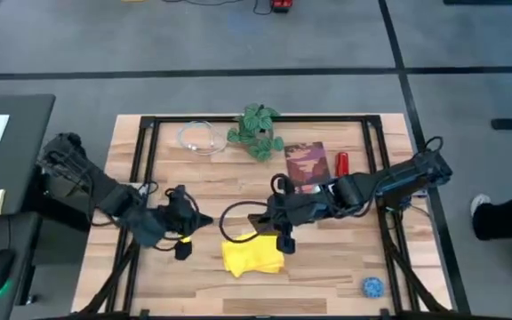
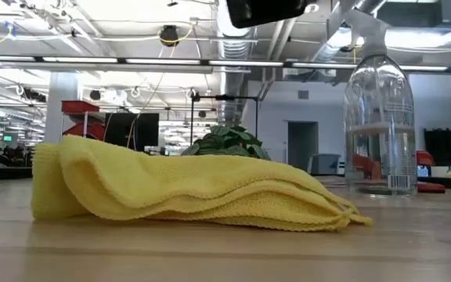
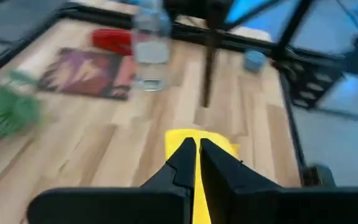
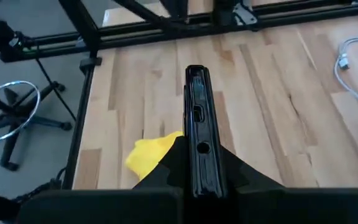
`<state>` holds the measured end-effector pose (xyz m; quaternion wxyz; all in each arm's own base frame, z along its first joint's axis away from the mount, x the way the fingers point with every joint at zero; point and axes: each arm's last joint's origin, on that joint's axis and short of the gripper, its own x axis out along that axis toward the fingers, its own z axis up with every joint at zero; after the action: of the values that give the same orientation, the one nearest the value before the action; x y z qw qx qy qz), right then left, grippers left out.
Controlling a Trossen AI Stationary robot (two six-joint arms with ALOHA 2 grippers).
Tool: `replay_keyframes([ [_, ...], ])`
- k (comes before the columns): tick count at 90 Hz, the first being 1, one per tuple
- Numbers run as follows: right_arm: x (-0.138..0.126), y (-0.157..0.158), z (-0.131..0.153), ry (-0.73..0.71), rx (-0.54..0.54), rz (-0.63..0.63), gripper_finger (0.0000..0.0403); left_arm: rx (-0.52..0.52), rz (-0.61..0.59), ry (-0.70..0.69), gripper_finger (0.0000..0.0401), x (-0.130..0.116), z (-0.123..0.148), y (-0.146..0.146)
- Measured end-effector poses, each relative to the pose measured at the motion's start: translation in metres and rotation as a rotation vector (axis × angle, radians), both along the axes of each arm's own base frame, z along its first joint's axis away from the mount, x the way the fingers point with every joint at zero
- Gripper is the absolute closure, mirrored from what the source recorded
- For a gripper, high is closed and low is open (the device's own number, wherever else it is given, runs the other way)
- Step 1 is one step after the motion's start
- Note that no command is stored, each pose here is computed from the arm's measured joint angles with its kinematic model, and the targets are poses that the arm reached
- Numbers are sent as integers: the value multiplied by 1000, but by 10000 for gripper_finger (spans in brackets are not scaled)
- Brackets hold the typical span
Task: Apply microfiber cloth
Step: Wipe the back of the cellphone with the yellow microfiber cloth
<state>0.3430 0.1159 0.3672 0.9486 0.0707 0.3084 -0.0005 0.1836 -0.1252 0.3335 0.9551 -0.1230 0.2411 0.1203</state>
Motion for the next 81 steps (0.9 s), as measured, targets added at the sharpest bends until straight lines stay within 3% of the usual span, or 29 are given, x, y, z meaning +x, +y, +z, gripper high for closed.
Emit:
replay_keyframes([
  [13, 3, -2, 3, -38, 17, -6, 390, -57, 71, 101, 358, -8, -10, 5],
  [31, 7, -7, 7, -77, 61, -18, 390, -141, 180, 167, 251, -15, -17, 11],
  [44, 10, -11, 9, -94, 118, -4, 390, -170, 107, 183, 178, -14, -15, 8],
  [54, 12, -13, 10, -104, 135, -17, 389, -193, -10, 162, 145, -9, -10, 1],
  [68, 15, -16, 14, -154, 167, -32, 389, -223, -188, 73, 159, 1, 1, -10],
  [81, 17, -15, 18, -195, 189, -35, 389, -227, -226, 15, 267, 5, 6, -12],
])
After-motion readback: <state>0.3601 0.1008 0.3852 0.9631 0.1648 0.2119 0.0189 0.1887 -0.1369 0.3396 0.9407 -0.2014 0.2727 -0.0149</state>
